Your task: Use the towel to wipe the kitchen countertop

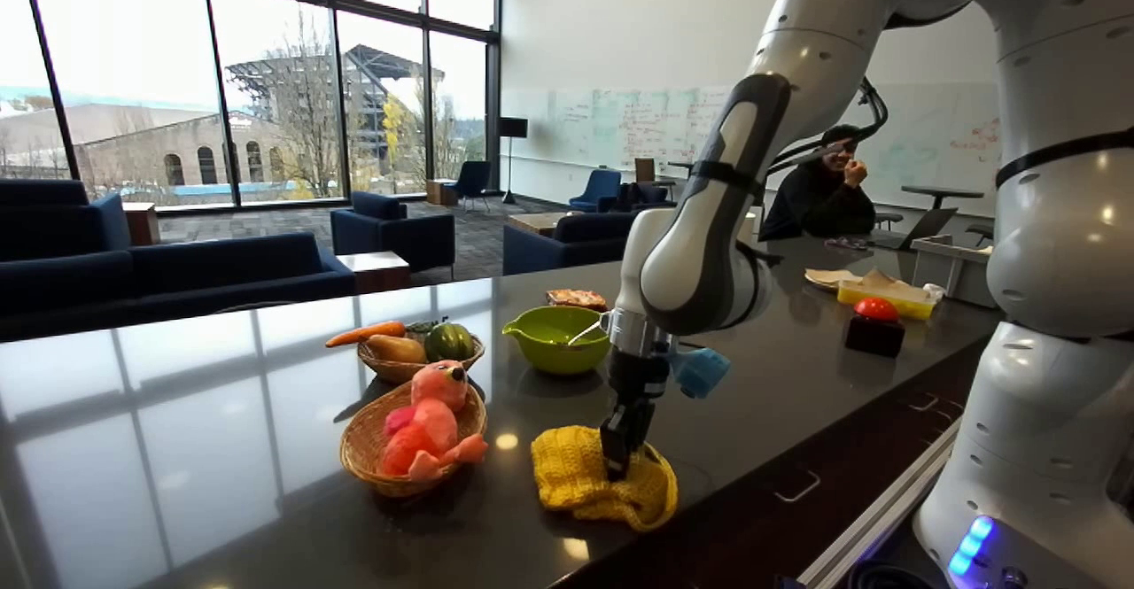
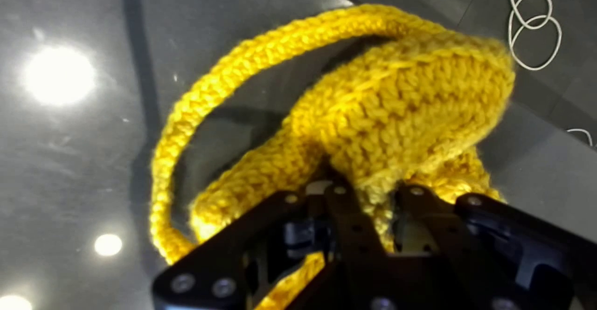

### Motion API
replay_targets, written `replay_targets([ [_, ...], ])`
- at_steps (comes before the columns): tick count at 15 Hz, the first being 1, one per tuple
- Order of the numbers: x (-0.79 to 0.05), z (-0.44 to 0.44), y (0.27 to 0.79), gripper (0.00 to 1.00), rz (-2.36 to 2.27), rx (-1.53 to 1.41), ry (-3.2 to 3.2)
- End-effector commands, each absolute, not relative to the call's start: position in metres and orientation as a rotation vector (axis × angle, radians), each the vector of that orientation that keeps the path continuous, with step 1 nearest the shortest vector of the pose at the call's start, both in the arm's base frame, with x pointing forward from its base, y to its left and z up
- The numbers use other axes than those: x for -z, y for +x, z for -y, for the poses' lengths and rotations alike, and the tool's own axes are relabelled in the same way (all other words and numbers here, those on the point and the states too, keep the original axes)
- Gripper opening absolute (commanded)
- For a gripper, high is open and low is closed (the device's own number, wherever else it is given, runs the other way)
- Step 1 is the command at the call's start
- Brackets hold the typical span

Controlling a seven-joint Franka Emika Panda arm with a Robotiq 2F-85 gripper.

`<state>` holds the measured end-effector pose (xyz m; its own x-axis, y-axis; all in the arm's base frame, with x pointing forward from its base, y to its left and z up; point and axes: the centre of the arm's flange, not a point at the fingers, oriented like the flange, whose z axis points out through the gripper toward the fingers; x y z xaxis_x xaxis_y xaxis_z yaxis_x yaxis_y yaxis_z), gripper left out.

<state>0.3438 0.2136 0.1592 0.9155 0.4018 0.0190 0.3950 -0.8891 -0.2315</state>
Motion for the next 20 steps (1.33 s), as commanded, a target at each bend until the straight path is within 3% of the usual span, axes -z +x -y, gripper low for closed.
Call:
replay_targets([
  [1,-0.149,-0.161,0.355,0.04,0.547,-0.064,-2.851],
  [7,-0.156,-0.071,0.381,0.04,0.535,-0.064,-2.877],
  [20,-0.179,0.187,0.373,0.04,0.605,-0.179,-2.937],
])
